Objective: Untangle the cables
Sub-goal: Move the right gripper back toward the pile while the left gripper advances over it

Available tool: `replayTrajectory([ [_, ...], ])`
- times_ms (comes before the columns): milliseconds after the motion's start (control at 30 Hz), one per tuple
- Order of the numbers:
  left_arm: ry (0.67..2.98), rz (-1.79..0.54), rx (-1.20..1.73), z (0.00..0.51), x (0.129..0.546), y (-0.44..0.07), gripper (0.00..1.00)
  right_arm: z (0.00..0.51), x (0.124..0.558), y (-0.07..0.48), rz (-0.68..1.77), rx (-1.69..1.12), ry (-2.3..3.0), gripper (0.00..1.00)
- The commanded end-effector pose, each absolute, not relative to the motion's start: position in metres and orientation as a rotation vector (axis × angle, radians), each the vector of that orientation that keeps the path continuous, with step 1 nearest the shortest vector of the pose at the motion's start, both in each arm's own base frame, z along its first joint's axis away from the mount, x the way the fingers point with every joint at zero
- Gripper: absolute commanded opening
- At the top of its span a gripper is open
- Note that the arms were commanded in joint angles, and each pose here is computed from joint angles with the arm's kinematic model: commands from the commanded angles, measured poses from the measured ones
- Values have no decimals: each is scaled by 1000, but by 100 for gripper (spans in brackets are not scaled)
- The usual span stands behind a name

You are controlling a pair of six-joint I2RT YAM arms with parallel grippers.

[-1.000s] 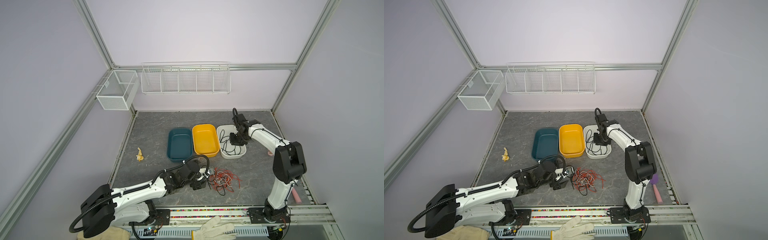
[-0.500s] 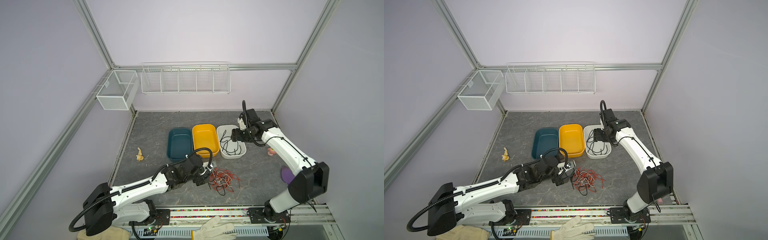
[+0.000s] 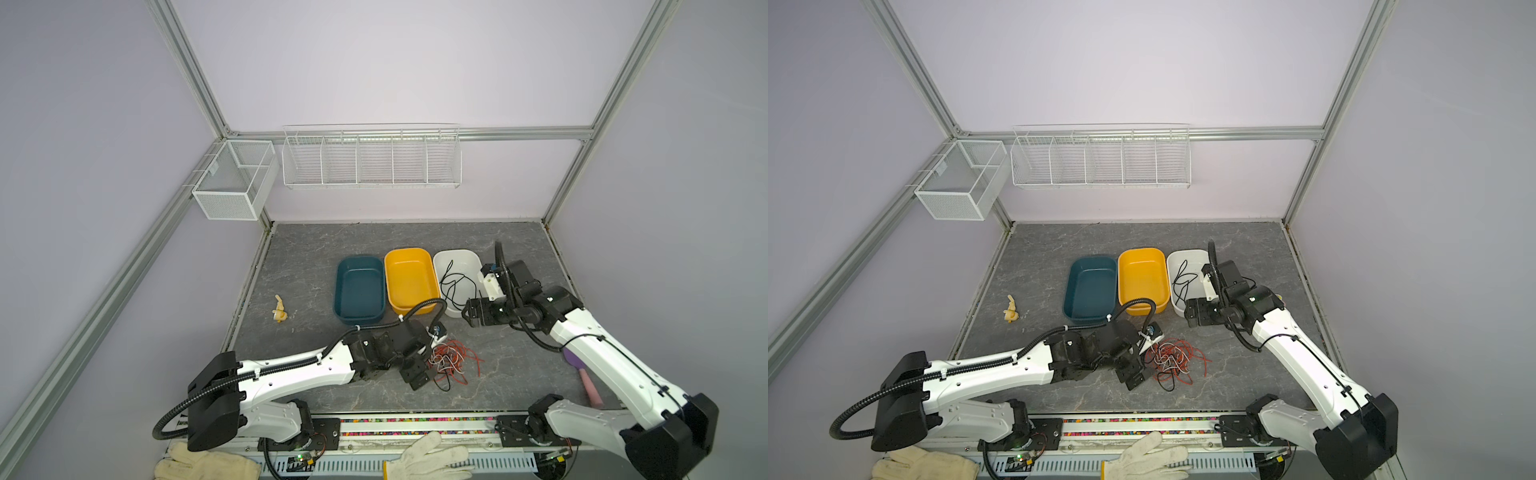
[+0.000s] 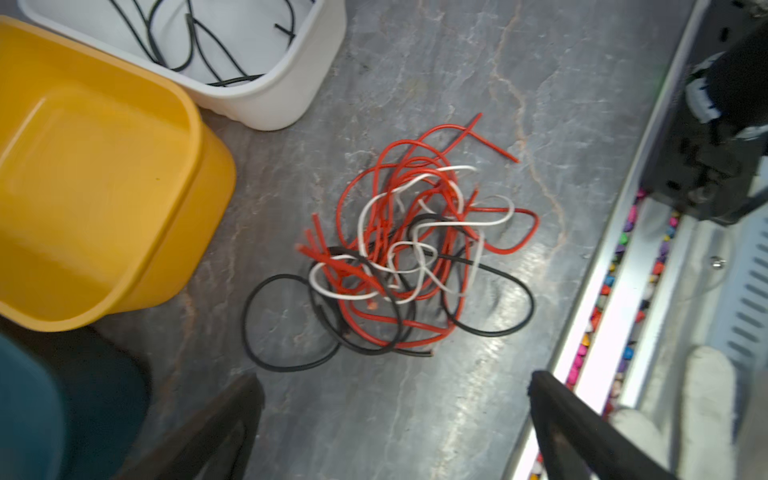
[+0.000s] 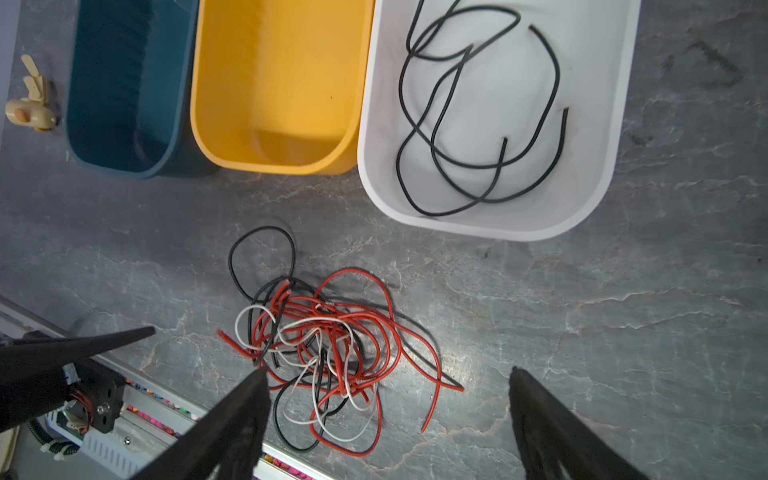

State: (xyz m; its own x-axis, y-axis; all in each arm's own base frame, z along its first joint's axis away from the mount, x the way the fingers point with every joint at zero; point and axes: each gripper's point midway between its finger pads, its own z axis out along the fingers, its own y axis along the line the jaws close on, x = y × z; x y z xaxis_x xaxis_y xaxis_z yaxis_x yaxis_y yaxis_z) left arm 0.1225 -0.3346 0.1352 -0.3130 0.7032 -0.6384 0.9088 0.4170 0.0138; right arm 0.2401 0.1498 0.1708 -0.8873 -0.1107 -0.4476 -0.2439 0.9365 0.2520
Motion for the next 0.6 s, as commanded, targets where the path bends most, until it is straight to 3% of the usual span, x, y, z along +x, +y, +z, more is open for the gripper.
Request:
replayTrajectory([
  [0,2202,-525,1223,128,114,-339,98,171,240,155,468,-263,2589,90],
  [133,2247,-549,1172,118,109,-346,92,162,238,158,497,-255,2573,90],
  [467,2297,-359,1060,108,135,-352,85,154,244,152,465,-222,2515,90],
  [567,2311,-290,1058,103,141,-354,77,150,241,154,480,-227,2526,90],
])
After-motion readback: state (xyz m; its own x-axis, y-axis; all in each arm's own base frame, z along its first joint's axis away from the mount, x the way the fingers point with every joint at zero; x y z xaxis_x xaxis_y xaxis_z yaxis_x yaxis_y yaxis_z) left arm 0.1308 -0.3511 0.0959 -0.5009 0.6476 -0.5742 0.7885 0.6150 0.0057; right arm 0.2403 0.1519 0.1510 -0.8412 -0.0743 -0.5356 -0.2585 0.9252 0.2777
